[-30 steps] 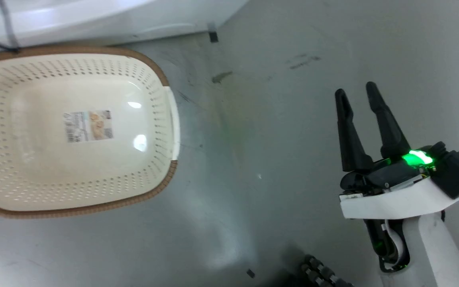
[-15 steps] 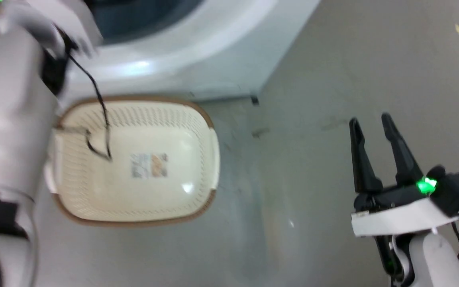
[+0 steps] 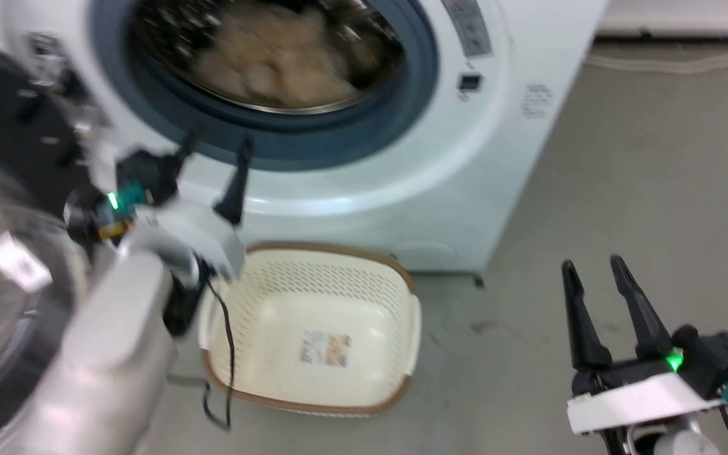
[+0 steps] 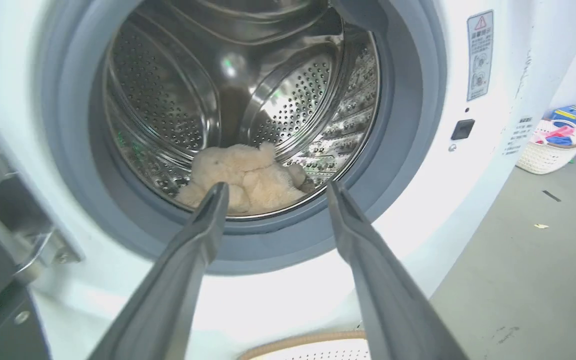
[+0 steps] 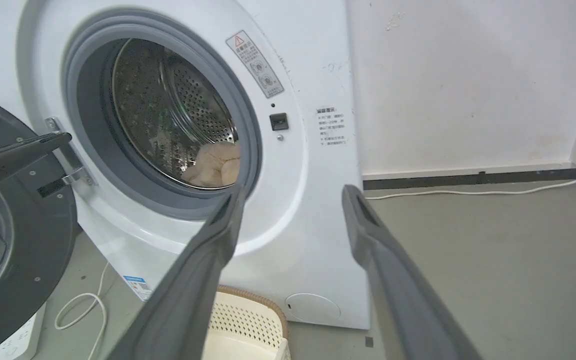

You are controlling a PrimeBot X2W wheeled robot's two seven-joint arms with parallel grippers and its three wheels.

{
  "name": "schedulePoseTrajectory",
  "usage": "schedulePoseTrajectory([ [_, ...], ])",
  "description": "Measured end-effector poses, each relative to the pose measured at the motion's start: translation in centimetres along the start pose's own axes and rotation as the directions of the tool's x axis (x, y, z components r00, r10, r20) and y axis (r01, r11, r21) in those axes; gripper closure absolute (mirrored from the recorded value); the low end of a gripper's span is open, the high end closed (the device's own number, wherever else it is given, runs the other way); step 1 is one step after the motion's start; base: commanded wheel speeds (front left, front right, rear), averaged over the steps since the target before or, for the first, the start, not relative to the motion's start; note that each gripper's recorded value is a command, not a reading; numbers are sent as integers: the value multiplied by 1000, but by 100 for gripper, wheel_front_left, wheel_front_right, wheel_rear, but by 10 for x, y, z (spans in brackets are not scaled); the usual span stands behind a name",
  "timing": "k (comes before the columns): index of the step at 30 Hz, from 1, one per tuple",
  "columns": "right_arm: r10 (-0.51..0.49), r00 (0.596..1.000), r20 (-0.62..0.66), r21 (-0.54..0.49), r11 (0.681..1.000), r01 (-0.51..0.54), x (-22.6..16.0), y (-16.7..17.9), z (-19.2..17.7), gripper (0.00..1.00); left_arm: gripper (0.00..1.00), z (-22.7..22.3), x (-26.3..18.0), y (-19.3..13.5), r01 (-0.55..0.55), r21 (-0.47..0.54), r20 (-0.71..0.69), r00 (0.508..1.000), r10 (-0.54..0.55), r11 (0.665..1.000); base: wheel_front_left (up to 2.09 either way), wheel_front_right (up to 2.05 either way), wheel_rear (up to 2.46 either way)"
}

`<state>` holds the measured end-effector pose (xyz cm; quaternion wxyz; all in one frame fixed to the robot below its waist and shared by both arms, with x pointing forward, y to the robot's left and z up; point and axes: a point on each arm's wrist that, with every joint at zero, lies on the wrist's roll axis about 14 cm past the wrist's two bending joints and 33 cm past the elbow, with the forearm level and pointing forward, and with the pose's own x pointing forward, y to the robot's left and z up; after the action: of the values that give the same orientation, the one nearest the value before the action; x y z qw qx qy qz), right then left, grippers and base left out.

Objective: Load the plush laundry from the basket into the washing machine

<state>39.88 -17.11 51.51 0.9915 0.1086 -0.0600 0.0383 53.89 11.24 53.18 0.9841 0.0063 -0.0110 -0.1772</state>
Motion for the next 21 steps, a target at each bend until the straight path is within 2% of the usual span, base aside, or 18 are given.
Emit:
schedulePoseTrajectory([
  [8,62,998,31,23,998,-63,-14,24,13,0,0,14,-95,14,-164,-37,78,983,167,986,0,0,0],
  [14,111,993,46,15,994,-112,-22,41,19,0,0,-6,-159,19,-272,-40,49,960,274,961,0,0,0],
  [21,123,991,51,-7,992,-122,-30,44,22,0,0,-6,-192,10,-301,-83,70,949,307,950,0,0,0],
])
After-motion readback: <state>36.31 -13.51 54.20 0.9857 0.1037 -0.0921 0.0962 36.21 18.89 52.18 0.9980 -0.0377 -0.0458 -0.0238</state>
